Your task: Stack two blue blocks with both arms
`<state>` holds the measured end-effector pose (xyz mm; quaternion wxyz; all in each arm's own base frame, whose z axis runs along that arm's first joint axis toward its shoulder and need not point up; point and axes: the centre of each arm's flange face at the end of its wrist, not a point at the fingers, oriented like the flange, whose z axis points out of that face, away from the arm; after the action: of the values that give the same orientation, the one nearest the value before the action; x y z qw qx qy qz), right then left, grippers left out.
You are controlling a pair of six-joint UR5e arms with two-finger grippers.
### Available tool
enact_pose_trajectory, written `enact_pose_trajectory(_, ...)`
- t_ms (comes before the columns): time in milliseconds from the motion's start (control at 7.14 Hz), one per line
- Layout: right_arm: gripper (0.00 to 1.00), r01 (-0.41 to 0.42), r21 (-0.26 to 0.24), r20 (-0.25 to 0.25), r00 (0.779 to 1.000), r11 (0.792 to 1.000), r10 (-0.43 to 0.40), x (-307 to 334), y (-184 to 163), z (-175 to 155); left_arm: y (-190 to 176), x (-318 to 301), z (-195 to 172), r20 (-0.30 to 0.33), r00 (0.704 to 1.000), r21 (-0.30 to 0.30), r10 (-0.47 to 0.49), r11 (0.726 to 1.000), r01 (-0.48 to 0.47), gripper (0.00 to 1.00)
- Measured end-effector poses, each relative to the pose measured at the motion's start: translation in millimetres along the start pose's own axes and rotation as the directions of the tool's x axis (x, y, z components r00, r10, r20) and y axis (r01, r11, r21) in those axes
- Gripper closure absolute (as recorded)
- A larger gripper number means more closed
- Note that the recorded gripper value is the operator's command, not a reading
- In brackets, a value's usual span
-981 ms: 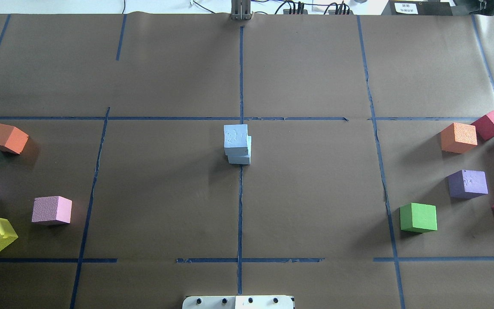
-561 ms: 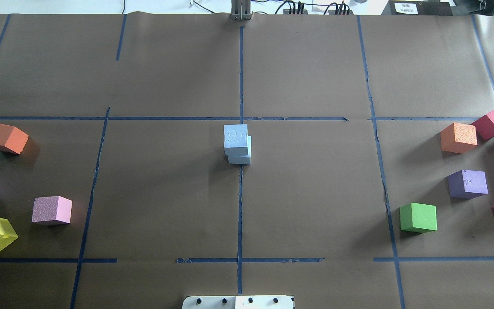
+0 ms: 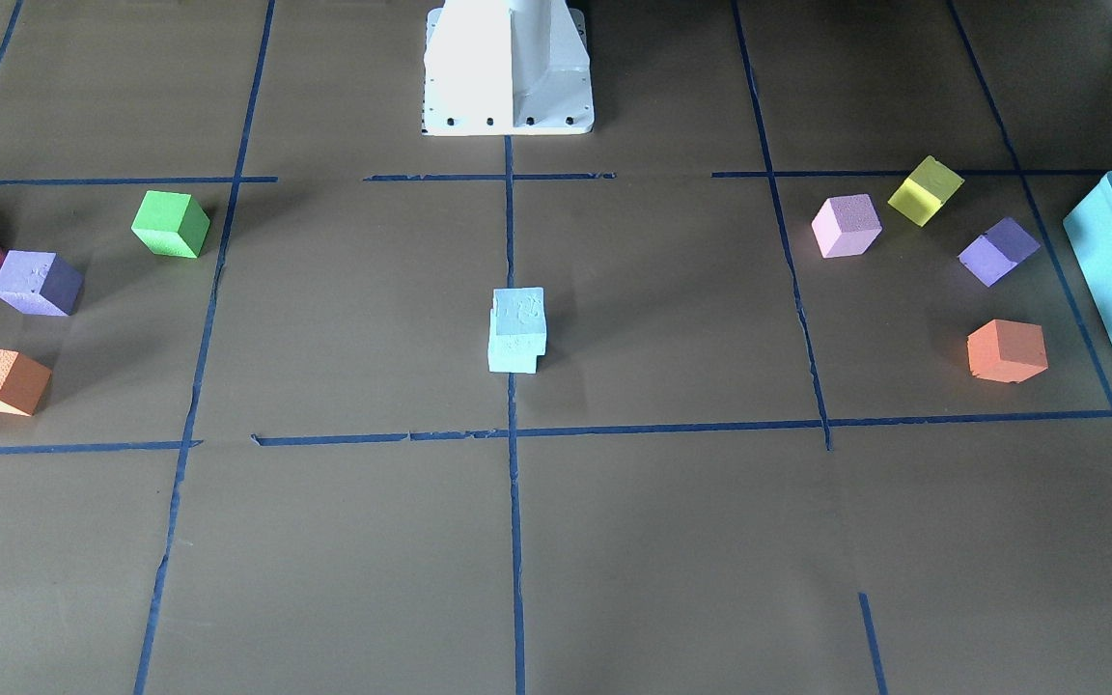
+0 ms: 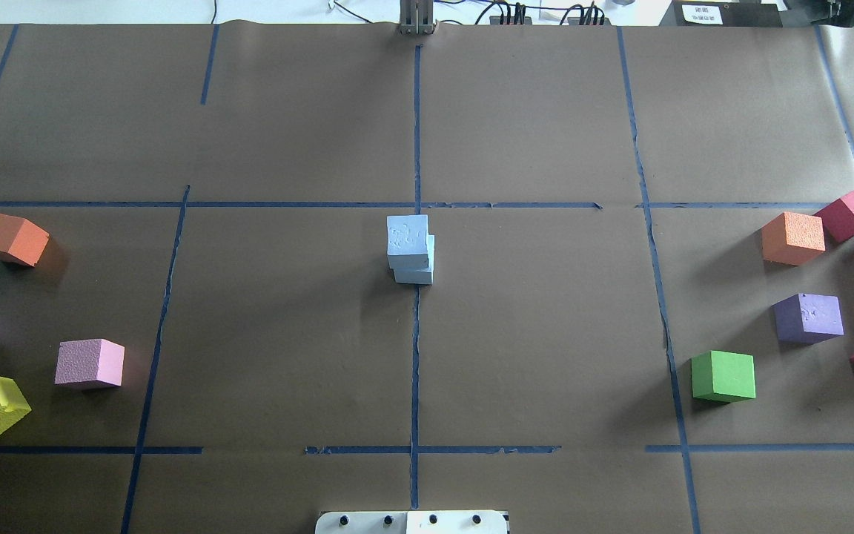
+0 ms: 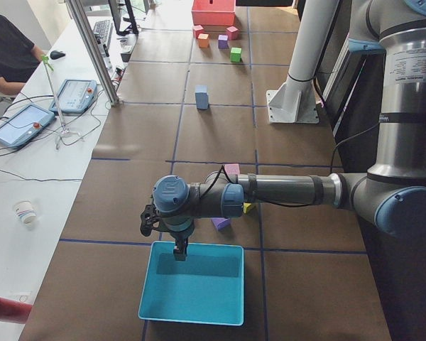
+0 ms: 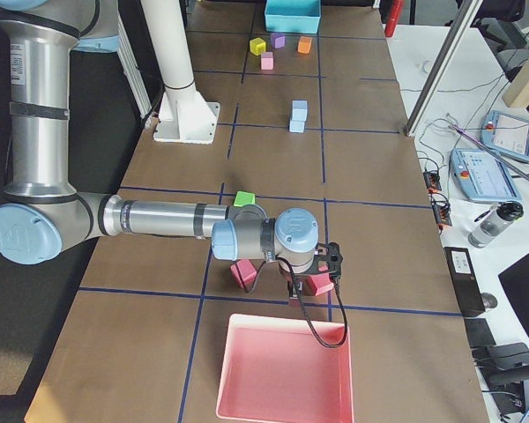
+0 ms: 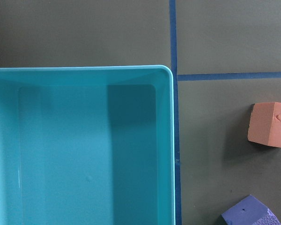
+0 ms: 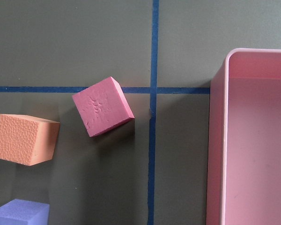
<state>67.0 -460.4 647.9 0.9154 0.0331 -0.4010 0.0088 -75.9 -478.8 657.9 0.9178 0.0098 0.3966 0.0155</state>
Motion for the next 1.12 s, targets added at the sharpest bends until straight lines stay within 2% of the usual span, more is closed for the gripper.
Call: enact_pose_trajectory(1121,0.00,-0.008,0.008,-0.012,1.000,1.000,0.008,3.0,0.4,-3.7,-0.5,-0.3,0.1,0.001,1.000,-0.001,-0.001,1.000,0.001,0.00)
